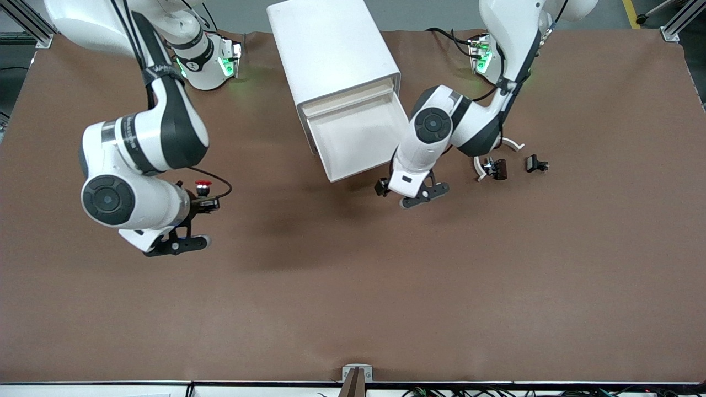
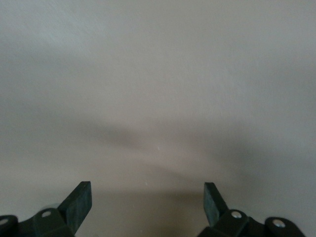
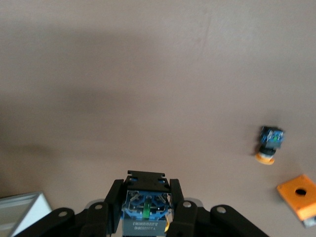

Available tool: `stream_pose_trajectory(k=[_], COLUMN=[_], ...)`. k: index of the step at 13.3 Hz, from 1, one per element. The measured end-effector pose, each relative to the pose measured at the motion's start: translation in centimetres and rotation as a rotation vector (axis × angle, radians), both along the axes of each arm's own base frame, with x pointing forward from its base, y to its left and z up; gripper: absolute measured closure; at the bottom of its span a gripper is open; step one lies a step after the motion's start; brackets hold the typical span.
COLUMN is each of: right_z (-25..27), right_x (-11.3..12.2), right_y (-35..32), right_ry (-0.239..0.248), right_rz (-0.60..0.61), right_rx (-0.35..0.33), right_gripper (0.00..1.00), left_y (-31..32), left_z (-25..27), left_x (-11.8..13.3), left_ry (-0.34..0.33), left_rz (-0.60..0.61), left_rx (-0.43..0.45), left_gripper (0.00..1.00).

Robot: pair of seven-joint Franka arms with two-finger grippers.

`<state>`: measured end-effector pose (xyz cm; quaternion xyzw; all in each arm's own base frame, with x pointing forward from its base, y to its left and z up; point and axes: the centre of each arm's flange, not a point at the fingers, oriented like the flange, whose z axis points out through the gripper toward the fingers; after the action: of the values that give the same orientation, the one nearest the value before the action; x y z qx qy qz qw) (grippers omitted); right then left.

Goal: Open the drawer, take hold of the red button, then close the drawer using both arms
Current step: 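Push the drawer shut with the left gripper while the right gripper carries the button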

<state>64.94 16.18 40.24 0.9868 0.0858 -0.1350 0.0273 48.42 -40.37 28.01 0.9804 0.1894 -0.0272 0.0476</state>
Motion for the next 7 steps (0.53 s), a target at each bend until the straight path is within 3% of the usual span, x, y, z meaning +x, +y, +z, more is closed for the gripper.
stream_pose_trajectory(k=[3,7], right_z=[-2.7,-6.6], right_x=[1.0,1.7], right_y=[-3.2,-8.4], right_ry=[-0.045,-0.126], right_rz=[0.061,0.061], right_rx=[0.022,-0.018], right_gripper=[0.58,0.58], left_y=[-1.8,-4.3], left_z=[0.2,0.1], left_x=[-2.1,-5.8], left_ry=[0.017,0.093], left_rz=[-0.044,-0.120], left_rx=[-0.009,0.016], left_gripper=[0.00,0.00])
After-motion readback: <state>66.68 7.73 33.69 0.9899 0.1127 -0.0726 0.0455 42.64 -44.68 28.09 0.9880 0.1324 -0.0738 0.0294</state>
